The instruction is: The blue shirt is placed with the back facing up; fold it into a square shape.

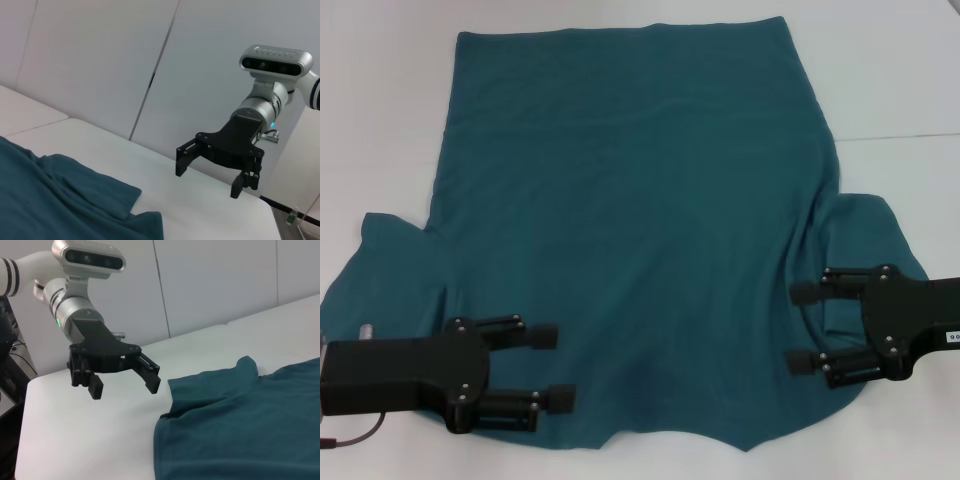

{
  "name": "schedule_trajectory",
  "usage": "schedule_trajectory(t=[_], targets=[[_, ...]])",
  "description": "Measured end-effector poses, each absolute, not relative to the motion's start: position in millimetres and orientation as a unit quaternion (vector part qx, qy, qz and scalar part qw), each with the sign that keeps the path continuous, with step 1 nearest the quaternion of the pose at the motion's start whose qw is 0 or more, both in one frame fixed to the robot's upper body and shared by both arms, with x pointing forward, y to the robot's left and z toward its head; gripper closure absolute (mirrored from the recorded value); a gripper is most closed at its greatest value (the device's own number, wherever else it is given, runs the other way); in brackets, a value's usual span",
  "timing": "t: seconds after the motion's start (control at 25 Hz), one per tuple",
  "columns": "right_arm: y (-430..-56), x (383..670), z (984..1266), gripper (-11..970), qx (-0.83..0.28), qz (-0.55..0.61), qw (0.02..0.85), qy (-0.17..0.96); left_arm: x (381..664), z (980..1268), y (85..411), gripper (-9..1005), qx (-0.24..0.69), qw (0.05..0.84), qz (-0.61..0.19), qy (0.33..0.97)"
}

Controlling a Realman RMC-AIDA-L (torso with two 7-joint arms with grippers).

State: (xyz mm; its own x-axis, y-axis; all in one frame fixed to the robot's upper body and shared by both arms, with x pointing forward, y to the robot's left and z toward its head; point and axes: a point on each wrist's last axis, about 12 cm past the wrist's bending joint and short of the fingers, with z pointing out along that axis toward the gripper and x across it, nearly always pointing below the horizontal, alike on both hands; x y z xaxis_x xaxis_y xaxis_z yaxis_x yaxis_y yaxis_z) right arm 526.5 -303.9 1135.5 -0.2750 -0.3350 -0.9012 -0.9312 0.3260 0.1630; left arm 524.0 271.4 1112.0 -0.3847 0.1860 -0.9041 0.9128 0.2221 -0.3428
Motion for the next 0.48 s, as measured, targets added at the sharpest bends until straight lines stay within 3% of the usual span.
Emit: schedule_trajectory(t=[0.24,0.48], targets=[[-304,527,1136,50,-0.447,0.370,0.403,0.708,523,1124,278,140,0.408,0.373,-0.480,0.681],[-306,526,1136,50,-0.440,0.371,0.398,0.714,526,1145,292,141,0.375,0.337,-0.465,0.728]])
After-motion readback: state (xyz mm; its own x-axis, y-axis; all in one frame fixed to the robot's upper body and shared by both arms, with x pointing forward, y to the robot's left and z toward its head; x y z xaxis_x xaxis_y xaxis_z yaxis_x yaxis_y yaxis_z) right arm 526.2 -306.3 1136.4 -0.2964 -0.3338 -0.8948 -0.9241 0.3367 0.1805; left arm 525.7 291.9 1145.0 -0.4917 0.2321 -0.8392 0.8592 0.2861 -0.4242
